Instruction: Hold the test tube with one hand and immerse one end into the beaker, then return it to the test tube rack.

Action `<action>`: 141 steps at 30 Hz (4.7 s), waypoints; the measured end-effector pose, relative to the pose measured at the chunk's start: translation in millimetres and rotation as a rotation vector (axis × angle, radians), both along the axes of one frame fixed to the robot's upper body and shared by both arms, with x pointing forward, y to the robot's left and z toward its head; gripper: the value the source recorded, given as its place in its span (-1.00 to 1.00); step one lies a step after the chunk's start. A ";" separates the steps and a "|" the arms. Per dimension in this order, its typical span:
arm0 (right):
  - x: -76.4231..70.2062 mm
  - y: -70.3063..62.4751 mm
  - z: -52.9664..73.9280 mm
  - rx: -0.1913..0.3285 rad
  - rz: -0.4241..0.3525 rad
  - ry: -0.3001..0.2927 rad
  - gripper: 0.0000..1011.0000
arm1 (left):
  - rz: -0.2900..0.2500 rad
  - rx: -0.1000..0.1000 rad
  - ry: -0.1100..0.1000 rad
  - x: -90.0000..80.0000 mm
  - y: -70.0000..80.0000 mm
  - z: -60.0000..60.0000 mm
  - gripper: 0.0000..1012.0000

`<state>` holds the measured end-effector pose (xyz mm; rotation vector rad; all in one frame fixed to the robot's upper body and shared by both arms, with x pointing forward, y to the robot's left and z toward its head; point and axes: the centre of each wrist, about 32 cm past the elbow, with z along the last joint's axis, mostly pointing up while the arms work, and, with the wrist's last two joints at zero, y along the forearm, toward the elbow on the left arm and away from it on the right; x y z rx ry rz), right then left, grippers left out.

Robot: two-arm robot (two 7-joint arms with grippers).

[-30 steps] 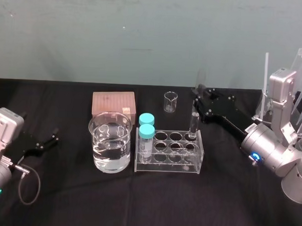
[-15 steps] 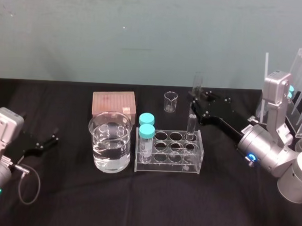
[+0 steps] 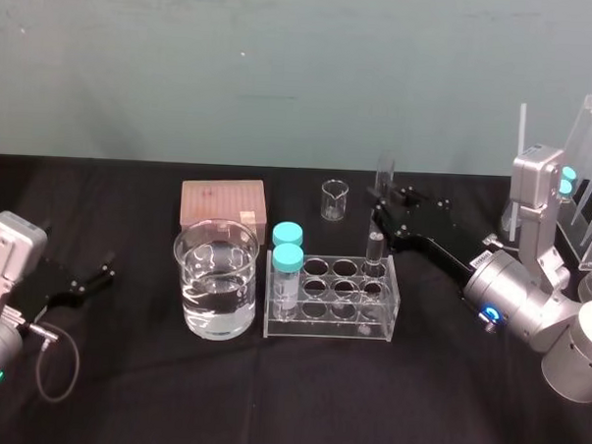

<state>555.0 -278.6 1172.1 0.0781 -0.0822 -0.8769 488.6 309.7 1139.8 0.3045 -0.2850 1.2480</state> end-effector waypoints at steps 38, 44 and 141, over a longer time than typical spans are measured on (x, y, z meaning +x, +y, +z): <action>6.3 0.6 -17.2 0.000 -0.005 0.049 -0.55 | 0.000 0.000 0.000 0.0 0.0 0.0 0.98; 7.2 1.3 -18.5 -0.001 -0.004 0.054 -0.55 | 0.000 0.000 0.000 0.0 0.0 0.0 0.98; -27.1 -30.5 -22.7 -0.040 -0.416 -0.008 0.98 | 0.000 0.000 0.000 0.0 0.0 0.0 0.98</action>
